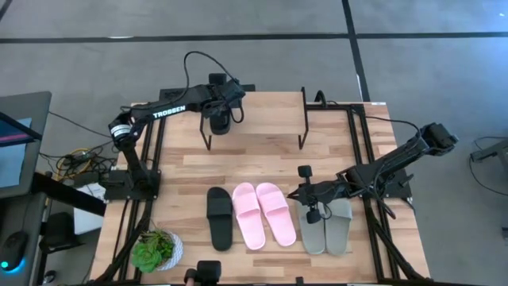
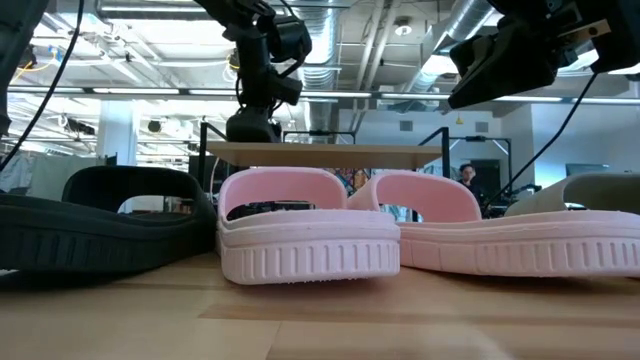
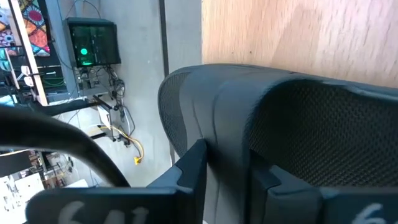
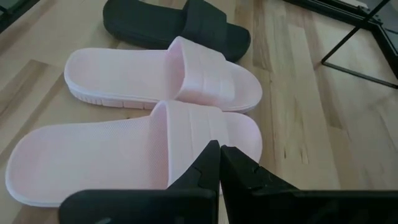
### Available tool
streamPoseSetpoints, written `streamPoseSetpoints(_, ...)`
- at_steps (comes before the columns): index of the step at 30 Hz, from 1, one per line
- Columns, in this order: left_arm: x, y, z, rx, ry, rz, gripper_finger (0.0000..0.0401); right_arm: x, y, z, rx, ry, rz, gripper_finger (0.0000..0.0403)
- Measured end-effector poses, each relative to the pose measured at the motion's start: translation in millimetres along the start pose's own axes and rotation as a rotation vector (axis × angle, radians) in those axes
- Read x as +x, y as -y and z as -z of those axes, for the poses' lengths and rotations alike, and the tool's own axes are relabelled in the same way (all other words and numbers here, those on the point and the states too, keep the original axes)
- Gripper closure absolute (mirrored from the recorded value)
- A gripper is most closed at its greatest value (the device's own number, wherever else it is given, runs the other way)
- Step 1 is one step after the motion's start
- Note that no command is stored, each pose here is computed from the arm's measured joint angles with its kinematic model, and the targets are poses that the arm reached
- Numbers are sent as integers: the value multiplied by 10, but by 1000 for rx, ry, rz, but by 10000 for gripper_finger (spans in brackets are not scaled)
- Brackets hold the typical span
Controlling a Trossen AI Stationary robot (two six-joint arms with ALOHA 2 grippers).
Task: Pick and place slides into the shelf
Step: Put the left black slide on the shelf
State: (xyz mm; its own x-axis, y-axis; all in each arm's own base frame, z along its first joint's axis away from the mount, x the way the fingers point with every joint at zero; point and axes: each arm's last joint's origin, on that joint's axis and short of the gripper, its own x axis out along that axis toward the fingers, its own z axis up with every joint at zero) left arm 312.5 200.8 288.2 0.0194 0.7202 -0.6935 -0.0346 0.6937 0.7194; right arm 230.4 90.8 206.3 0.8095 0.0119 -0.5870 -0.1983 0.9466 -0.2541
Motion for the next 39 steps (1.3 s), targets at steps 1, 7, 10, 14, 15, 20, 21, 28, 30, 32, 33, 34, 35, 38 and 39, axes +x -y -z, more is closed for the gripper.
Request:
streamPoseSetpoints(1, -2, 6, -3, 3, -2, -1, 343, 0, 0, 0, 0, 0, 0, 403)
streamPoseSetpoints(7, -29, 21, -6, 14, -17, -22, 319, 0, 0, 0, 0, 0, 0, 403)
streamPoseSetpoints(10, -71, 4, 15, 12, -10, -16, 308, 0, 0, 0, 0, 0, 0, 403)
streamPoseSetpoints(14, -157, -39, 60, 1, 14, -4, 298, 1, 5, 0, 1, 0, 2, 403)
streamPoseSetpoints(15, -178, -46, 70, -5, 24, 4, 297, 1, 6, 0, 2, 0, 2, 403)
streamPoseSetpoints(20, -248, -69, 110, -22, 52, 30, 296, 1, 6, -1, 2, 1, 2, 403)
streamPoseSetpoints(21, -257, -73, 113, -26, 57, 33, 296, 1, 6, -2, 2, 2, 2, 403)
streamPoseSetpoints(28, -276, -72, 110, -39, 72, 45, 296, 1, 6, -4, 5, 4, 2, 403)
streamPoseSetpoints(30, -278, -71, 108, -54, 80, 55, 296, 2, 6, -6, 5, 6, 2, 403)
streamPoseSetpoints(32, -279, -69, 106, -64, 87, 64, 296, 1, 6, -8, 6, 8, 2, 403)
streamPoseSetpoints(33, -279, -68, 105, -68, 89, 67, 296, 1, 6, -8, 6, 8, 2, 403)
streamPoseSetpoints(34, -279, -68, 105, -70, 89, 68, 296, 1, 6, -8, 6, 8, 2, 403)
streamPoseSetpoints(35, -279, -67, 106, -72, 88, 69, 296, 1, 6, -8, 6, 8, 2, 403)
streamPoseSetpoints(38, -280, -57, 120, -68, 76, 78, 296, 1, 6, -8, 5, 8, 2, 403)
streamPoseSetpoints(39, -280, -54, 125, -71, 72, 81, 296, 1, 6, -8, 5, 8, 2, 403)
